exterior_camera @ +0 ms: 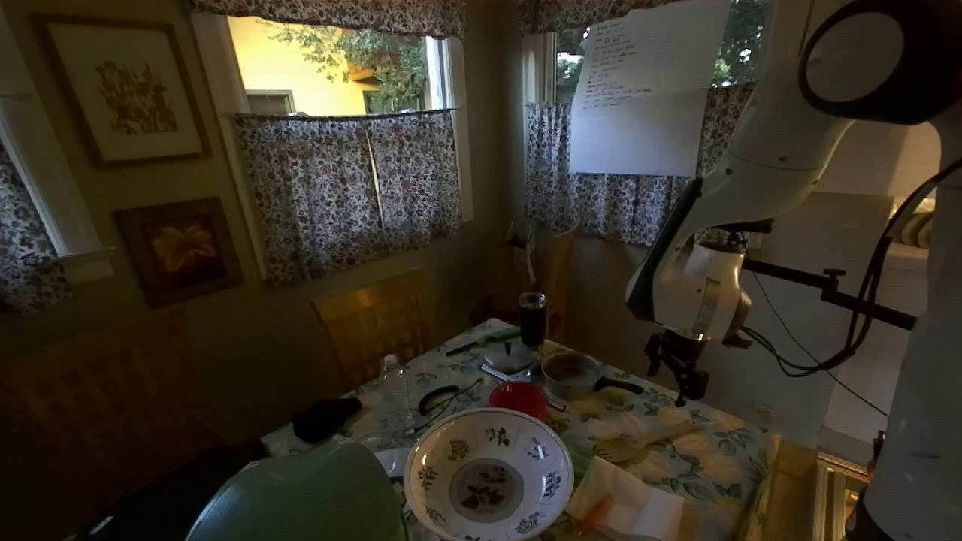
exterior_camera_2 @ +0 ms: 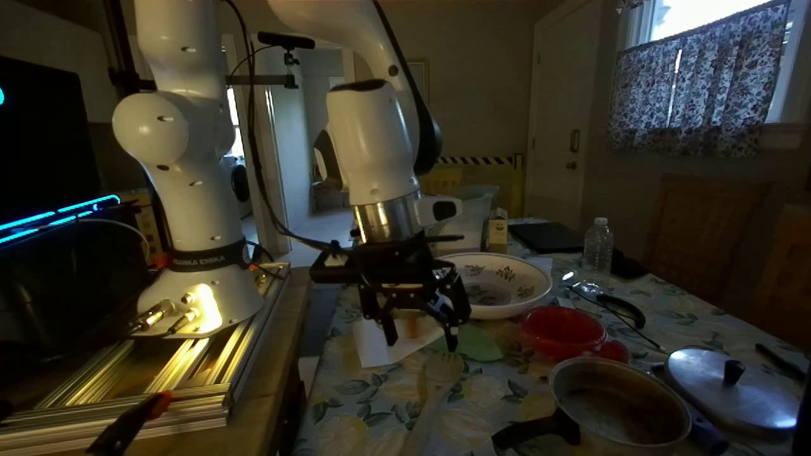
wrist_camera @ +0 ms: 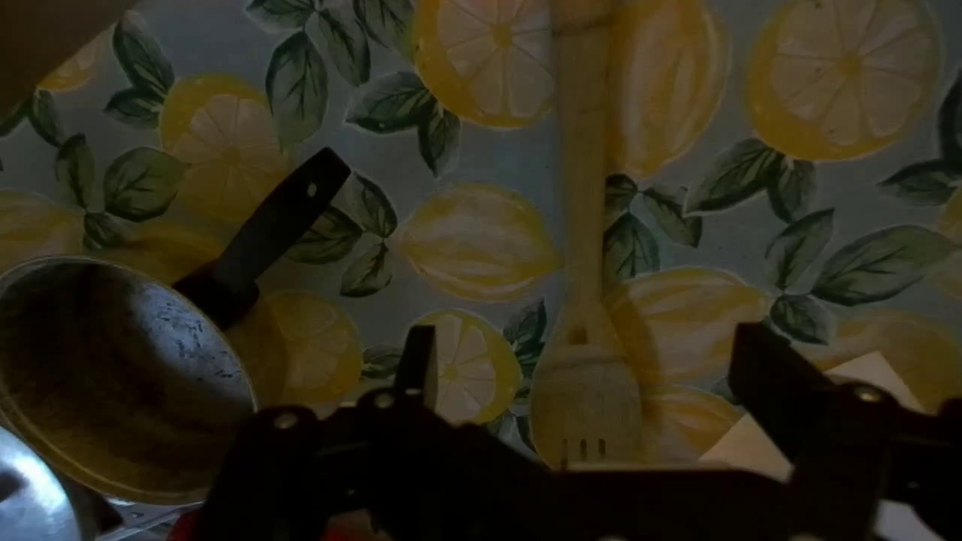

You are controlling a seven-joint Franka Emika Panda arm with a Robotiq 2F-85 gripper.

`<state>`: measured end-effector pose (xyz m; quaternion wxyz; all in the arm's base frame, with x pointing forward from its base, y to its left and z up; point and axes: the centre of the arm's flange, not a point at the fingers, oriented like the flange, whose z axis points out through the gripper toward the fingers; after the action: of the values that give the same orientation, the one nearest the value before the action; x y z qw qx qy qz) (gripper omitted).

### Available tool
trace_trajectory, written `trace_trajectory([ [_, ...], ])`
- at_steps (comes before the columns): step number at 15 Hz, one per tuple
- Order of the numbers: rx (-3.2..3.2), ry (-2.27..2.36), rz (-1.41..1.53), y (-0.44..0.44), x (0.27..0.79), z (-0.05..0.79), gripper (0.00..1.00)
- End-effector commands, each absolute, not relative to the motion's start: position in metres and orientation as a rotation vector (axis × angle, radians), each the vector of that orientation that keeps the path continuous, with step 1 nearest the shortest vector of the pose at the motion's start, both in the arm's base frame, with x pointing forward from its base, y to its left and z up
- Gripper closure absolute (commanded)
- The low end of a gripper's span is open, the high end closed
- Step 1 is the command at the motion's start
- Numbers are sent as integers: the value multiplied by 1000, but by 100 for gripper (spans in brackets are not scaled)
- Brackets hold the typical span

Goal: Use the wooden spoon to put the contents from the pot into the pink bowl.

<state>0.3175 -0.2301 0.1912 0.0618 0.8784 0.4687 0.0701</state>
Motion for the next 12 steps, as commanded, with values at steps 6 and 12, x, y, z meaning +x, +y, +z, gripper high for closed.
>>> trace_trajectory([
  [6,2663,1352,196,-233,336,154,0],
  [12,2678,1360,143,-243,341,128,0],
])
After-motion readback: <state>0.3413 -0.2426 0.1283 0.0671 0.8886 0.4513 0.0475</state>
